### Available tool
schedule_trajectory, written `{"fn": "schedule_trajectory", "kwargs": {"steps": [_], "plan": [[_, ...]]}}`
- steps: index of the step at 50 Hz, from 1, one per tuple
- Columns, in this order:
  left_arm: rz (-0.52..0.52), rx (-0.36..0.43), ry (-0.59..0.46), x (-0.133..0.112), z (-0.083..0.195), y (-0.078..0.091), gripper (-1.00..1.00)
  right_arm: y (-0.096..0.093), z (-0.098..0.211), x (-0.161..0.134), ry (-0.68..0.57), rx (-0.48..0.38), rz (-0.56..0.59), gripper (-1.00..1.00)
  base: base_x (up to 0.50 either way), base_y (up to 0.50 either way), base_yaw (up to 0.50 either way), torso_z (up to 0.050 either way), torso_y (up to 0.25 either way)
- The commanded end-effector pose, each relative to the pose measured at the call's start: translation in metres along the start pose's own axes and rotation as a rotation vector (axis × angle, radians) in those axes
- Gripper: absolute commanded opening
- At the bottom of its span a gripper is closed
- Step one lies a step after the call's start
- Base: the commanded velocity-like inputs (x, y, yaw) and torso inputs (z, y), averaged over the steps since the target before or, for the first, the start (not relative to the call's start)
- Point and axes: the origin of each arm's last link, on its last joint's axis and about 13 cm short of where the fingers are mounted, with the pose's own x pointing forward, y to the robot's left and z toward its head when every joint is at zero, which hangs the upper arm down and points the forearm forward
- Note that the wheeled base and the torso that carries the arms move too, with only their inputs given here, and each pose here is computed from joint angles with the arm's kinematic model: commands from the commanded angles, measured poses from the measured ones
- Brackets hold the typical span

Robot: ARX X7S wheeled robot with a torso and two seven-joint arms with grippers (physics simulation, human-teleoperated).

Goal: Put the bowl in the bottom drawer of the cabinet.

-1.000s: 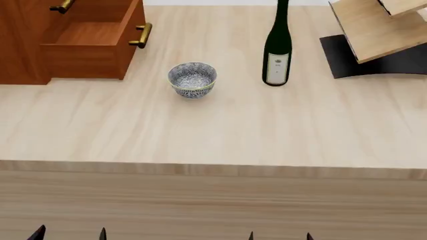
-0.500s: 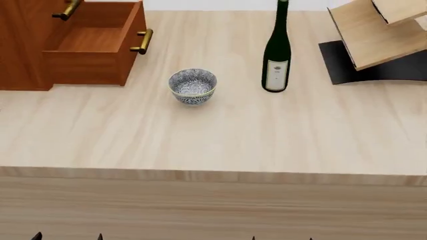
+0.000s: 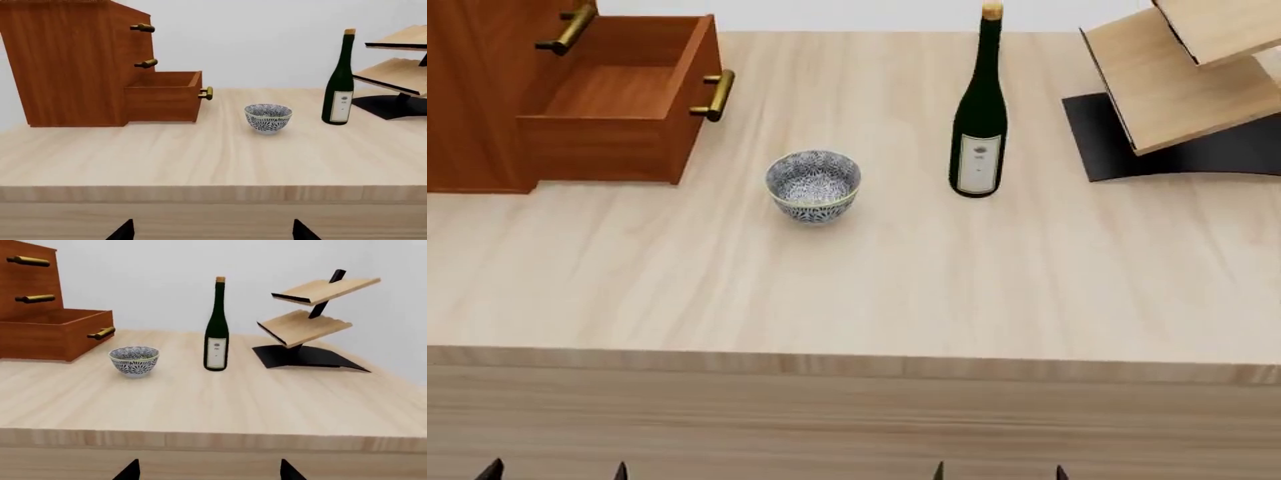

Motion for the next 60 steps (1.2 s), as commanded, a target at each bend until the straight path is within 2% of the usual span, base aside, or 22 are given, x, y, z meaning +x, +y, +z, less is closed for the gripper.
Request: {"fn": "schedule_trajectory", "kwargs": {"steps": [1, 5, 8, 20, 28, 37, 38, 40, 41, 48, 54, 60], "plan": [[-0.006, 0.000, -0.001, -0.002, 0.004, 0.000, 1.00, 0.001, 0.004, -0.002, -0.004, -0.028, -0.006, 1.00, 0.00, 0.00, 0.00, 0.050, 0.059], [-0.004, 0.002, -0.004, -0.003, 0.006, 0.001, 1.00, 0.001, 0.006, -0.002, -0.011, -0.029, -0.012, 1.00, 0.00, 0.00, 0.00, 0.050, 0.059], [-0.003, 0.001, -0.005, -0.003, 0.007, 0.001, 1.00, 0.002, 0.006, -0.002, -0.014, -0.073, -0.014, 1.00, 0.00, 0.50, 0.00, 0.050, 0.060], [-0.006, -0.004, -0.009, -0.003, 0.012, 0.001, 1.00, 0.004, 0.015, -0.002, -0.033, -0.074, -0.006, 1.00, 0.00, 0.50, 0.00, 0.050, 0.060], [-0.019, -0.017, -0.037, 0.000, 0.028, 0.001, 1.00, 0.005, 0.033, 0.001, -0.079, -0.069, 0.009, 1.00, 0.00, 0.50, 0.00, 0.050, 0.060], [-0.004, 0.012, -0.084, 0.003, 0.055, 0.003, 1.00, 0.004, 0.058, 0.004, -0.148, -0.056, 0.025, 1.00, 0.06, 0.50, 0.00, 0.050, 0.060], [-0.004, 0.019, -0.087, 0.004, 0.058, 0.004, 1.00, 0.004, 0.060, 0.004, -0.140, -0.095, 0.019, 1.00, 0.07, 0.50, 0.00, 0.050, 0.061], [-0.005, 0.022, -0.087, 0.005, 0.061, 0.004, 1.00, 0.004, 0.063, 0.005, -0.151, -0.081, 0.012, 1.00, 0.05, 0.36, 0.00, 0.050, 0.060], [-0.006, 0.020, -0.086, 0.007, 0.063, 0.004, 1.00, 0.003, 0.066, 0.006, -0.159, -0.049, 0.011, 1.00, 0.00, 0.00, 0.00, 0.050, 0.061], [0.001, 0.020, -0.104, 0.014, 0.082, 0.004, 1.00, -0.002, 0.083, 0.014, -0.192, -0.063, -0.026, 1.00, 0.00, 0.00, 0.00, 0.050, 0.060], [-0.007, 0.031, -0.123, 0.018, 0.091, 0.001, 1.00, -0.006, 0.085, 0.020, -0.176, -0.055, -0.037, 1.00, 0.00, 0.00, 0.00, 0.050, 0.060], [-0.008, 0.031, -0.134, 0.019, 0.095, 0.001, 1.00, -0.005, 0.083, 0.022, -0.172, -0.056, -0.024, 1.00, 0.47, 0.00, 0.00, 0.050, 0.061]]}}
